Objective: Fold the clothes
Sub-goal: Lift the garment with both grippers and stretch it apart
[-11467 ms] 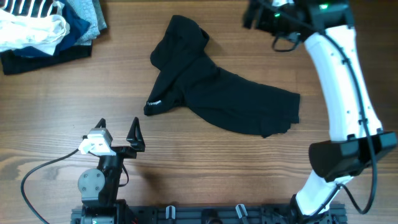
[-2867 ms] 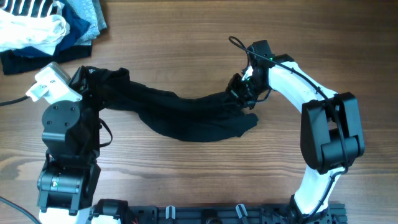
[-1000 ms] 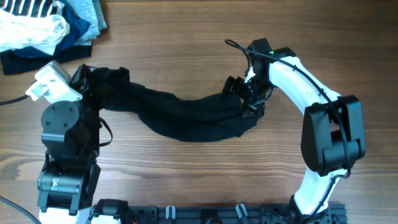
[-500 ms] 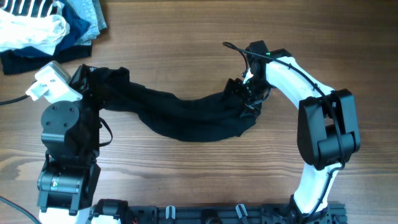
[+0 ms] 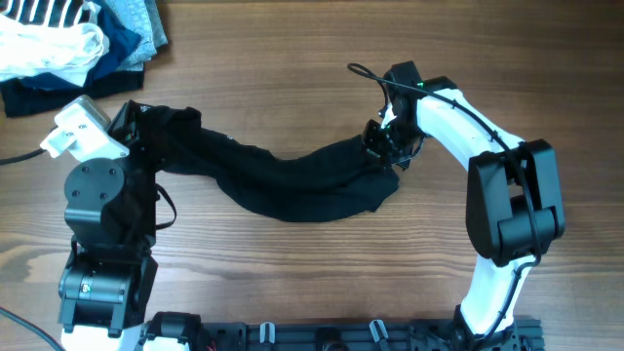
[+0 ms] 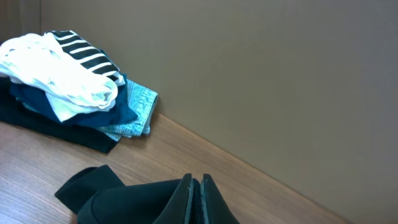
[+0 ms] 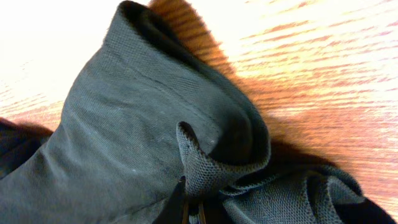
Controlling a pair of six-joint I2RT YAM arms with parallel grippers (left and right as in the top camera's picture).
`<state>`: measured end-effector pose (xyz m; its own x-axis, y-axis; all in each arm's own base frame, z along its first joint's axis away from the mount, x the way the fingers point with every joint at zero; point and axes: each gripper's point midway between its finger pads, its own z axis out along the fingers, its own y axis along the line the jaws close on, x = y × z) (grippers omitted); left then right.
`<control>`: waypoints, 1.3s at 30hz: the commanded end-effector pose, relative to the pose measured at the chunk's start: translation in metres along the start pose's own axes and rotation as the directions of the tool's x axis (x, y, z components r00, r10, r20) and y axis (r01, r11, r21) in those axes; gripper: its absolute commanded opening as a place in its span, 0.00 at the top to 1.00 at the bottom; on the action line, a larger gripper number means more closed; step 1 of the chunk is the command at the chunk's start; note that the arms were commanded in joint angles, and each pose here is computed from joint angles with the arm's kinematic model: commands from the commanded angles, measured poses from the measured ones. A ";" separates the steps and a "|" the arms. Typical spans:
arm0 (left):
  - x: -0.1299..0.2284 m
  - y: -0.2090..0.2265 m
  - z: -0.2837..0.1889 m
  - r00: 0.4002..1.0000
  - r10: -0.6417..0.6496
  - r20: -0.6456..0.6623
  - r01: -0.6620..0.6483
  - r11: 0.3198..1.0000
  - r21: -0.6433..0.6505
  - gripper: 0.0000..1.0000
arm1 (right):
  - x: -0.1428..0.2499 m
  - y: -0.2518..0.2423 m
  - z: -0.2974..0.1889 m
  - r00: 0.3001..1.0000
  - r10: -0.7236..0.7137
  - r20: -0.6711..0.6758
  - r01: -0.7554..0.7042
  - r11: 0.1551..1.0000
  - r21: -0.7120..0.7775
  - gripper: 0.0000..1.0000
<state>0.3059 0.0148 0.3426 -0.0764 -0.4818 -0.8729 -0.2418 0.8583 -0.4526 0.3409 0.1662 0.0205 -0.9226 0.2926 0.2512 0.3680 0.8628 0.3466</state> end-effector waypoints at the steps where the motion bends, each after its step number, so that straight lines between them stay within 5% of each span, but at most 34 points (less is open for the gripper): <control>1: -0.017 -0.020 -0.007 0.998 0.052 0.046 -0.057 0.994 0.093 0.96 | -0.022 -0.002 -0.024 0.996 0.002 0.088 -0.001 1.000 -0.007 0.96; 9: -0.048 -0.060 -0.029 0.995 0.052 0.084 -0.072 0.963 0.258 0.96 | -0.050 0.005 -0.131 0.924 0.006 0.382 0.015 0.999 -0.052 0.96; 20: -0.098 -0.114 -0.083 0.976 0.103 0.192 -0.176 0.892 0.416 0.96 | 0.006 0.023 -0.339 0.556 0.003 0.831 0.132 0.987 -0.092 0.96; 30: -0.149 -0.140 -0.148 0.962 0.079 0.261 -0.209 0.830 0.518 0.96 | 0.076 0.026 -0.440 0.320 0.056 0.946 0.218 0.967 -0.131 0.96; 39: -0.176 -0.118 -0.135 0.945 0.040 0.323 -0.159 0.923 0.352 0.96 | 0.078 0.024 -0.479 0.188 0.124 0.974 0.186 0.969 -0.159 0.96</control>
<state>0.2016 -0.0436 0.5761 0.2032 -0.3867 -0.8996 0.2620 0.9067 -0.3306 0.3258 0.0264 0.4721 -0.3152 0.5426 -0.7786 0.1474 0.8385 0.5246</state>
